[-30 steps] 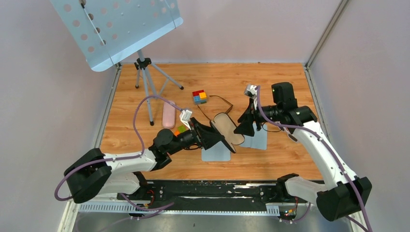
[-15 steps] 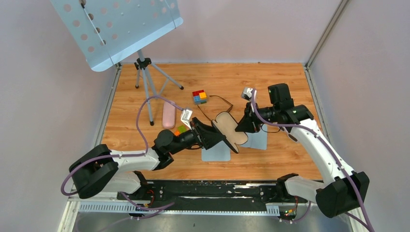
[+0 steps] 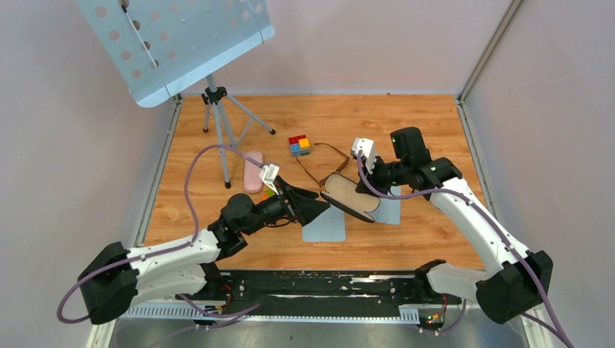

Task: Organize the sunglasses
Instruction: Place the sunglasses case at the center of the board.

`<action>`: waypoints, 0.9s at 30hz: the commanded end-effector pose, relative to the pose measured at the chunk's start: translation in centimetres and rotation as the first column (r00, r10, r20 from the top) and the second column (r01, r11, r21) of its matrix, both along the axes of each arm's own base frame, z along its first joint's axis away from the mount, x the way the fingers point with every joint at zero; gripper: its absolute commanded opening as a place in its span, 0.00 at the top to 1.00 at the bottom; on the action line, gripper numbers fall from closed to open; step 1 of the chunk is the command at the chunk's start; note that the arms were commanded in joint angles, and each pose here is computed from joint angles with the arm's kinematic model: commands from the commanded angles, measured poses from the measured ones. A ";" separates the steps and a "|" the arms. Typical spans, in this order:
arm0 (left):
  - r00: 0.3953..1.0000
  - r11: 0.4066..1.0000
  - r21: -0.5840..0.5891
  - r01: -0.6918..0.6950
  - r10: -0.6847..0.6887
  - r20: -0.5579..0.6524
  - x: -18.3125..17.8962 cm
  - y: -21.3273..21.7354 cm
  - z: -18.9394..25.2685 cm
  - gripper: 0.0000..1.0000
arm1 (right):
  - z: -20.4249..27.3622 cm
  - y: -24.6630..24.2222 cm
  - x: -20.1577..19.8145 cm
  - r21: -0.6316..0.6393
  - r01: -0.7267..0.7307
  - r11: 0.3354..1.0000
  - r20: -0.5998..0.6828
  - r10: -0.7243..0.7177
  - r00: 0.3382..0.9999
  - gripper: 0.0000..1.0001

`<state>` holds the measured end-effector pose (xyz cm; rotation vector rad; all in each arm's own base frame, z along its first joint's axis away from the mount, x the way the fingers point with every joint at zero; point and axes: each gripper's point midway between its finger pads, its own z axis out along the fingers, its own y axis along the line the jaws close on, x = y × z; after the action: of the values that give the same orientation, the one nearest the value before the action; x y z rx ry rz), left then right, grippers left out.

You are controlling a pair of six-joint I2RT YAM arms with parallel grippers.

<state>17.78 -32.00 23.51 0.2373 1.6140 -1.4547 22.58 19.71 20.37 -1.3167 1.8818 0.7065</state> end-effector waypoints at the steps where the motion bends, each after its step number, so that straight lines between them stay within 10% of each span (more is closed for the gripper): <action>1: 0.994 0.982 0.153 -0.110 0.112 -0.003 0.6 2.8 -2.1 0.10 | 0.0 0.4 1.7 -0.070 -0.041 0.997 0.118 0.049 0.992 1.00; 27: 0.929 0.893 0.285 -0.349 0.369 -0.017 -0.1 11.5 -4.7 0.11 | -10.8 4.2 10.3 -0.556 -0.119 0.823 0.496 0.443 0.747 1.00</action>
<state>17.31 -21.13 20.41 0.0581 1.7653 -1.0241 30.91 23.30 9.74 -1.9165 1.4581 0.0024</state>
